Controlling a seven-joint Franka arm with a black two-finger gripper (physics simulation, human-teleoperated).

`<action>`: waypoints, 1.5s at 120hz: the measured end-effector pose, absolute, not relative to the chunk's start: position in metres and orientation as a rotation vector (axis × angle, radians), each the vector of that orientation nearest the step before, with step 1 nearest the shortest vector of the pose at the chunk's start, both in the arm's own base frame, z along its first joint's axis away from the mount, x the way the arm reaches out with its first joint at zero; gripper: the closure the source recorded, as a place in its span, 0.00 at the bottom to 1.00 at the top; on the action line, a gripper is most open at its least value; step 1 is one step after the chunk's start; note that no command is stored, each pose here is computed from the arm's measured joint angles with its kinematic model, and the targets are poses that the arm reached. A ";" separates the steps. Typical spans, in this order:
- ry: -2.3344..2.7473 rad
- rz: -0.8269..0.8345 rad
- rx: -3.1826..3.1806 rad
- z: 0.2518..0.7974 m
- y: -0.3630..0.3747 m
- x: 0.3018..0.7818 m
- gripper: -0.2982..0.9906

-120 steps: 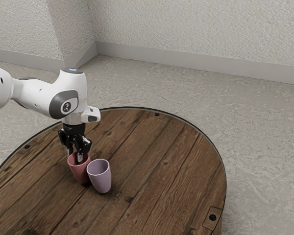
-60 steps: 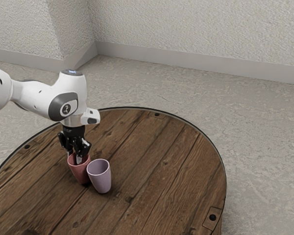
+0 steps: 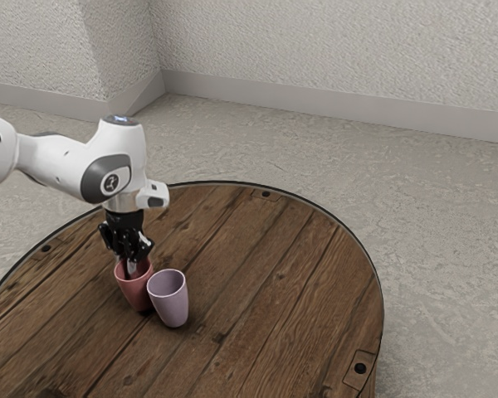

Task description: Place the left cup onto the right cup

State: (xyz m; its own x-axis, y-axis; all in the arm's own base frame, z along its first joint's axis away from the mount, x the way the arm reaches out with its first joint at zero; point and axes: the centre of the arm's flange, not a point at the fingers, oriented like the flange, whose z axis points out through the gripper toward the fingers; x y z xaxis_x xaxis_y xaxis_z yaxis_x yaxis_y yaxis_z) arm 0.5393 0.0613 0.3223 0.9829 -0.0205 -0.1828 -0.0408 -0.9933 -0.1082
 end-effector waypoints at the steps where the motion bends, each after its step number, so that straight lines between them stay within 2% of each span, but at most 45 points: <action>1: 0.047 0.276 -3.017 0.323 0.061 0.539 0.71; 116: 0.026 0.274 -3.011 0.323 0.065 0.537 0.83; 180: 0.023 0.110 -3.000 0.393 0.054 0.519 0.84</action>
State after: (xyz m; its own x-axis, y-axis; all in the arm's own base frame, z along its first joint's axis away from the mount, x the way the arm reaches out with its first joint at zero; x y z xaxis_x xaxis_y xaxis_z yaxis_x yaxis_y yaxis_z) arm 0.5193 0.0541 0.3929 0.9972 -0.0100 -0.0741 -0.0203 -0.9902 -0.1383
